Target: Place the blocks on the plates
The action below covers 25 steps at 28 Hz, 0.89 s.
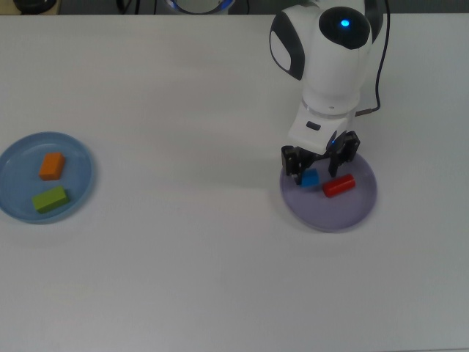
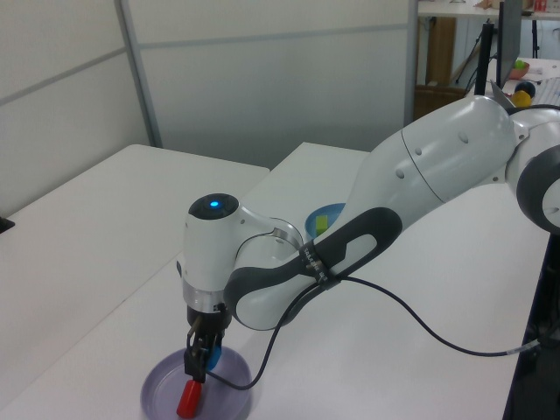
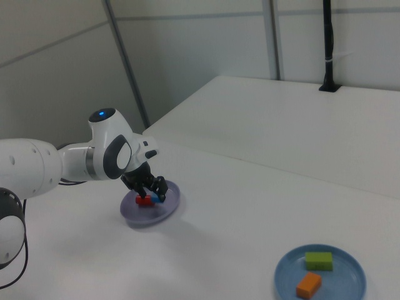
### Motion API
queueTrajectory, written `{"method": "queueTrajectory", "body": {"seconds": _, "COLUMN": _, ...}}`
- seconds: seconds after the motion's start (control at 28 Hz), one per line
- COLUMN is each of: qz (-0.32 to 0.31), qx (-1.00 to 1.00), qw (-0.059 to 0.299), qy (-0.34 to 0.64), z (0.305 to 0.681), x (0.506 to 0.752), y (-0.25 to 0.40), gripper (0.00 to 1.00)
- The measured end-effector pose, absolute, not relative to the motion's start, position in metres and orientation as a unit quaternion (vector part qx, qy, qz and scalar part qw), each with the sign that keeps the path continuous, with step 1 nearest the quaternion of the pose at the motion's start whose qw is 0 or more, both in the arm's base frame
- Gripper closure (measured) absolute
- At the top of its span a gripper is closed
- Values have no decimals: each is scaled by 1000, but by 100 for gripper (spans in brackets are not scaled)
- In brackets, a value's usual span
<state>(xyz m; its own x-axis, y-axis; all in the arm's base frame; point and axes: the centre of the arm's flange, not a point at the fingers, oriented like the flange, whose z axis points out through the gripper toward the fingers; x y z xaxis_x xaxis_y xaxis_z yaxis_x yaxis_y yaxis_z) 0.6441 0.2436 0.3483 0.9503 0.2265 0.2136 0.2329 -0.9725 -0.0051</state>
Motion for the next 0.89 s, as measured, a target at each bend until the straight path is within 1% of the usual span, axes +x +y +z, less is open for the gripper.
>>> {"method": "queueTrajectory", "body": {"seconds": 0.11, "qz": -108, "qx": -987, "qw": 15, "qy": -115, "z": 350, "x": 645, "y": 242, "gripper": 16}}
{"method": "queueTrajectory", "body": {"seconds": 0.14, "qz": -109, "qx": -987, "qw": 15, "qy": -113, "z": 351, "x": 646, "y": 241, "gripper": 9}}
{"method": "queueTrajectory", "body": {"seconds": 0.21, "qz": -108, "qx": -988, "qw": 14, "qy": -112, "z": 352, "x": 647, "y": 239, "gripper": 6}}
{"method": "queueTrajectory", "body": {"seconds": 0.29, "qz": -107, "qx": -988, "qw": 13, "qy": -111, "z": 352, "x": 647, "y": 238, "gripper": 6}}
{"method": "queueTrajectory", "body": {"seconds": 0.32, "qz": -106, "qx": -988, "qw": 13, "qy": -111, "z": 352, "x": 647, "y": 238, "gripper": 3}}
{"method": "queueTrajectory", "body": {"seconds": 0.43, "qz": -103, "qx": -989, "qw": 11, "qy": -110, "z": 357, "x": 646, "y": 237, "gripper": 2}}
{"method": "queueTrajectory", "body": {"seconds": 0.46, "qz": -100, "qx": -989, "qw": 9, "qy": -109, "z": 361, "x": 645, "y": 236, "gripper": 0}}
{"method": "queueTrajectory", "body": {"seconds": 0.57, "qz": -84, "qx": -991, "qw": -3, "qy": -101, "z": 383, "x": 641, "y": 226, "gripper": 0}}
{"method": "queueTrajectory", "body": {"seconds": 0.68, "qz": -55, "qx": -995, "qw": -21, "qy": -85, "z": 411, "x": 634, "y": 204, "gripper": 0}}
{"method": "queueTrajectory", "body": {"seconds": 0.71, "qz": -40, "qx": -996, "qw": -31, "qy": -73, "z": 427, "x": 629, "y": 191, "gripper": 0}}
{"method": "queueTrajectory", "body": {"seconds": 0.89, "qz": 2, "qx": -998, "qw": -58, "qy": -19, "z": 478, "x": 608, "y": 140, "gripper": 0}}
